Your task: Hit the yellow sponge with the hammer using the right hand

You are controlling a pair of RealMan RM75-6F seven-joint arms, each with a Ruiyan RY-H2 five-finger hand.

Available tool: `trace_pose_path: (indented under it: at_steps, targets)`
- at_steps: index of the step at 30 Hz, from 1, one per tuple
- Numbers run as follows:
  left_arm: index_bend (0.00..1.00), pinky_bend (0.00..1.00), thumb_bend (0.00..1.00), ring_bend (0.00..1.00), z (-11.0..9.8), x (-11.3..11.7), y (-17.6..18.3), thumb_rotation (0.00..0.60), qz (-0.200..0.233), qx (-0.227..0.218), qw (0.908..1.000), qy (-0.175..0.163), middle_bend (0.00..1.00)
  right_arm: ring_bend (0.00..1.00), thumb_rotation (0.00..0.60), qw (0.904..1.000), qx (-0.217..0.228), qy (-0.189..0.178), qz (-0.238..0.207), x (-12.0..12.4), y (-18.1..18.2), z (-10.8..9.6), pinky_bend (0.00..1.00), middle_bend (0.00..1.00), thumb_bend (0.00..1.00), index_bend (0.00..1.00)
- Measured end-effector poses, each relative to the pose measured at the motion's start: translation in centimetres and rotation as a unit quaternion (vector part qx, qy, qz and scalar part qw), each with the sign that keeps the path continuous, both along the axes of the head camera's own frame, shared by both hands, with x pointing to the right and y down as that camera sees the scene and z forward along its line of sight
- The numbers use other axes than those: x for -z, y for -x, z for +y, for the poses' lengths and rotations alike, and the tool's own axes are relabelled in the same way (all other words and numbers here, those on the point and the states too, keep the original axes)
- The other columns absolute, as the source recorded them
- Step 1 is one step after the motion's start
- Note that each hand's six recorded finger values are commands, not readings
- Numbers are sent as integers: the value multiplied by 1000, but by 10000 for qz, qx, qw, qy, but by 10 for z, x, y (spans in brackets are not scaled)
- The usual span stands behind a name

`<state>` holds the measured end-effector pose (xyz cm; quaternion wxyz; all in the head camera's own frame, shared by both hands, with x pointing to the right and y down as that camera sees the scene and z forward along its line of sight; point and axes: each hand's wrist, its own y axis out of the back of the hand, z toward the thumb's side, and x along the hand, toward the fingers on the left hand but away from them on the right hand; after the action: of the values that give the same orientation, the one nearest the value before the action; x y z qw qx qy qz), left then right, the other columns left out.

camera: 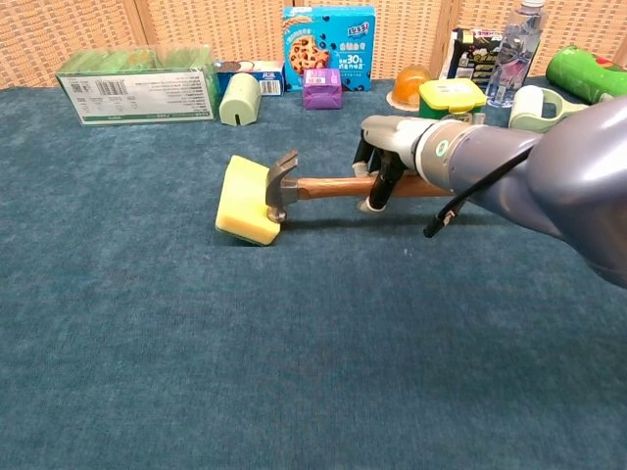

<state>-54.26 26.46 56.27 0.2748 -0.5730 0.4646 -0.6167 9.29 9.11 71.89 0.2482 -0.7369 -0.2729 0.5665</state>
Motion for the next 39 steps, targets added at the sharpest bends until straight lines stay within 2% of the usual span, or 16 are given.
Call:
trace_pose_path:
  at_steps: [6, 11, 21, 30, 39]
  targets:
    - [355, 133, 225, 119, -4, -3, -5, 600, 59, -97, 9999, -5, 274, 1000, 600, 9951, -541, 314, -760, 22, -3, -7, 1000, 1000, 390, 909]
    - [355, 133, 225, 119, -6, -5, -11, 600, 106, -168, 9998, 14, 274, 1000, 600, 9893, -871, 337, -1122, 40, -26, -16, 1000, 1000, 390, 909]
    - [355, 133, 225, 119, -5, -5, -17, 600, 116, -209, 9997, 23, 274, 1000, 600, 9910, -998, 83, -891, 33, -73, -10, 1000, 1000, 382, 909]
    - [355, 133, 226, 119, -5, -5, -23, 600, 120, -251, 9996, 59, 274, 1000, 600, 9969, -666, -232, -356, 14, -108, -1, 983, 1000, 380, 896]
    - [355, 132, 225, 119, -4, -3, -26, 600, 91, -293, 9995, 108, 274, 1000, 600, 9979, -632, -152, -29, -12, -132, 12, 951, 1000, 379, 884]
